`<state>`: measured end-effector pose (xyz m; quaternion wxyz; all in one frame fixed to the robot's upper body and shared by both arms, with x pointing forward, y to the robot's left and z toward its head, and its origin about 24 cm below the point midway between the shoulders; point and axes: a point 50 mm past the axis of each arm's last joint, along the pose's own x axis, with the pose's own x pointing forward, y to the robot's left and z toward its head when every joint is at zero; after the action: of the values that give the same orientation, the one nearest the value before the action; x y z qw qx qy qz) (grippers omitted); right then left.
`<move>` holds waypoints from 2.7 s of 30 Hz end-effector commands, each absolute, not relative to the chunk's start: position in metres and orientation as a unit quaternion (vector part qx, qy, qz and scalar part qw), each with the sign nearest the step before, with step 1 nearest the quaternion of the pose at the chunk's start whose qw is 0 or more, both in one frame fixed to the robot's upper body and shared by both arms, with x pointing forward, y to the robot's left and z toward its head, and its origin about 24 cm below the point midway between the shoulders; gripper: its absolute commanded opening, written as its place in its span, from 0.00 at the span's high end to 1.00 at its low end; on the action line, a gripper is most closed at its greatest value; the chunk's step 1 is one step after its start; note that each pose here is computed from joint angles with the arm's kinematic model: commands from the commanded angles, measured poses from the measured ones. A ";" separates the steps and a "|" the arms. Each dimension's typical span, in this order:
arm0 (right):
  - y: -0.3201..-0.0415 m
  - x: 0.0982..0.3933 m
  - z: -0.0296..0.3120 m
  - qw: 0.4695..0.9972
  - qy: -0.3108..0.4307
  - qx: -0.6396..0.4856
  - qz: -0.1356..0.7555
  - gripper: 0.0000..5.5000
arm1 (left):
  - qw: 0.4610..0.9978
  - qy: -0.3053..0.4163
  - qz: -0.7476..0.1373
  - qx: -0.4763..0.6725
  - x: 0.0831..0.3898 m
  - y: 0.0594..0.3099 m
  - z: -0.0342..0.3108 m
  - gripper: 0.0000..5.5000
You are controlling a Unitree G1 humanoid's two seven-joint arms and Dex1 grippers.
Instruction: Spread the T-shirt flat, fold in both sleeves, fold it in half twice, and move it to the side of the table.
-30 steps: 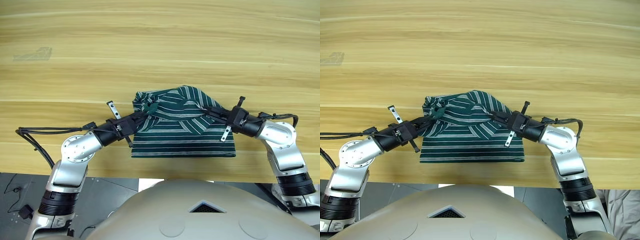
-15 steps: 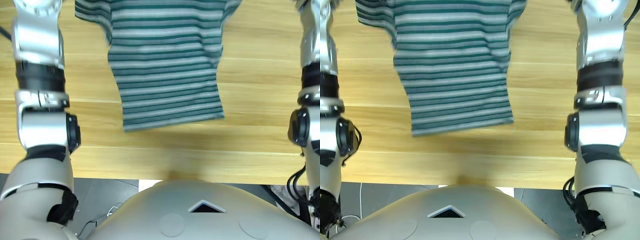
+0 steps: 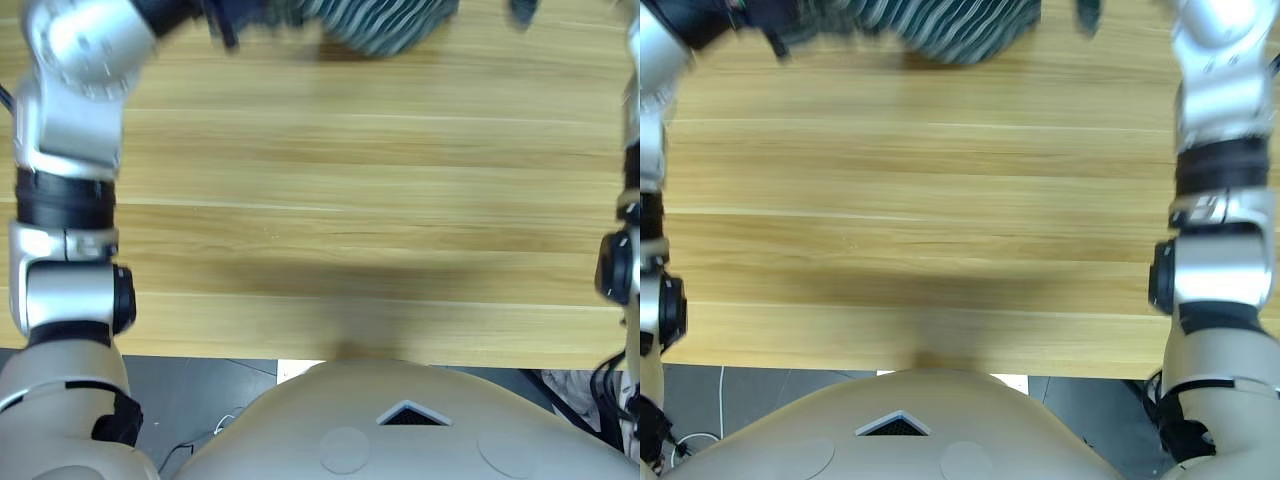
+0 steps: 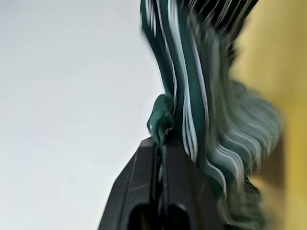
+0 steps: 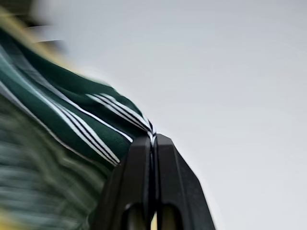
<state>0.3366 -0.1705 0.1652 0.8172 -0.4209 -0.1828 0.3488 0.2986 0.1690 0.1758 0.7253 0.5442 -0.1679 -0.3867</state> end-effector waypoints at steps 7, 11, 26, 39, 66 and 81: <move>-0.185 0.285 0.143 0.790 -0.103 -0.391 0.462 1.00 | 0.688 -0.073 -0.443 0.571 0.246 0.195 0.135 0.99; -0.177 0.253 0.130 0.752 -0.073 -0.384 0.531 1.00 | 0.636 -0.045 -0.479 0.603 0.219 0.198 0.133 0.99; -0.159 0.163 0.052 0.635 0.082 -0.304 0.705 1.00 | 0.527 -0.011 -0.637 0.562 0.147 0.160 0.079 0.66; -0.189 0.145 0.042 0.601 0.192 -0.264 0.730 0.95 | 0.574 0.068 -0.703 0.416 0.114 0.162 0.078 0.30; -0.170 0.216 0.072 0.821 0.052 -0.234 0.518 0.54 | 0.773 0.088 -0.321 0.540 0.156 0.236 0.066 0.02; -0.182 0.208 0.032 0.773 0.095 -0.382 0.497 0.54 | 0.703 0.224 -0.341 0.582 0.118 0.297 0.060 0.02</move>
<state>0.2099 -0.1789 0.0338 0.7776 -0.3739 0.0908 0.4973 0.1199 0.2966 0.0702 0.7166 0.5807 0.2061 -0.3267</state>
